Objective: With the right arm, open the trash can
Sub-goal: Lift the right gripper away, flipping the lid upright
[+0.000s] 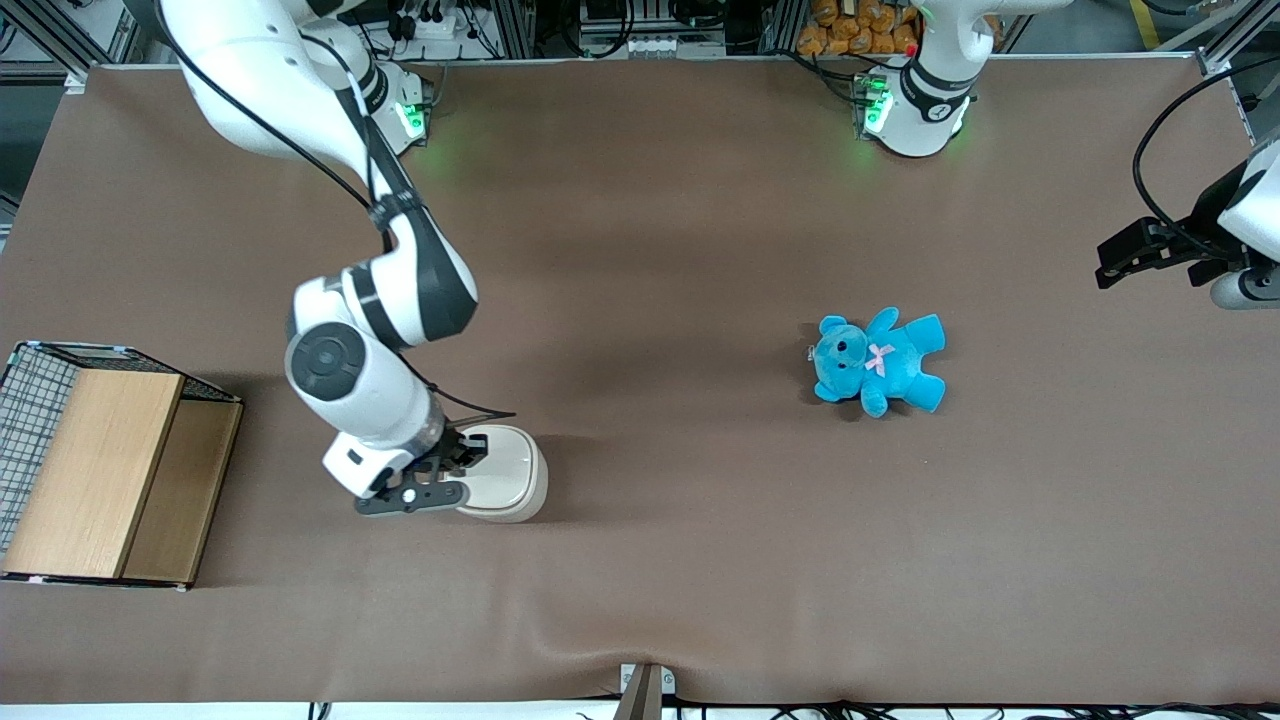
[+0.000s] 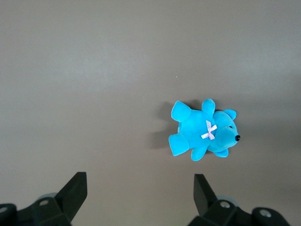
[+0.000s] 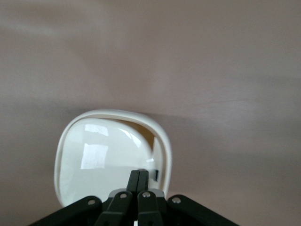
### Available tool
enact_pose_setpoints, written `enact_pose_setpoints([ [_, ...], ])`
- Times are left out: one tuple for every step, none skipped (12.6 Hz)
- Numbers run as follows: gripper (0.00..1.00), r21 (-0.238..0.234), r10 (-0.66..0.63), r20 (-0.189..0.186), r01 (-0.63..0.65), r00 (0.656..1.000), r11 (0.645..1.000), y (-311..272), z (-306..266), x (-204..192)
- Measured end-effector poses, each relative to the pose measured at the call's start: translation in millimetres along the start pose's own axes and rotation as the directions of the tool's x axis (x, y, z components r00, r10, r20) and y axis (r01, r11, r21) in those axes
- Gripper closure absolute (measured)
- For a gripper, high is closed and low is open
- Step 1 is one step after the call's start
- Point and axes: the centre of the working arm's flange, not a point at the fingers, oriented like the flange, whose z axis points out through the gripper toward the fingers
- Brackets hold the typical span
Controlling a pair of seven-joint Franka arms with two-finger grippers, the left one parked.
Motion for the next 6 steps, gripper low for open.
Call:
enact_pose_setpoints([
  [0.99,-0.001,0.017,0.001,-0.017,1.000,1.000,13,-28,0],
  [0.99,-0.005,0.038,0.011,-0.038,0.999,0.999,29,-54,-2],
  [0.92,-0.009,0.066,0.026,-0.066,0.997,0.998,50,-79,-5],
  [0.81,-0.014,0.091,0.043,-0.091,0.995,0.996,72,-100,-9],
  [0.69,-0.018,0.114,0.058,-0.113,0.992,0.993,92,-120,-14],
  [0.57,-0.021,0.135,0.068,-0.134,0.989,0.991,108,-139,-20],
])
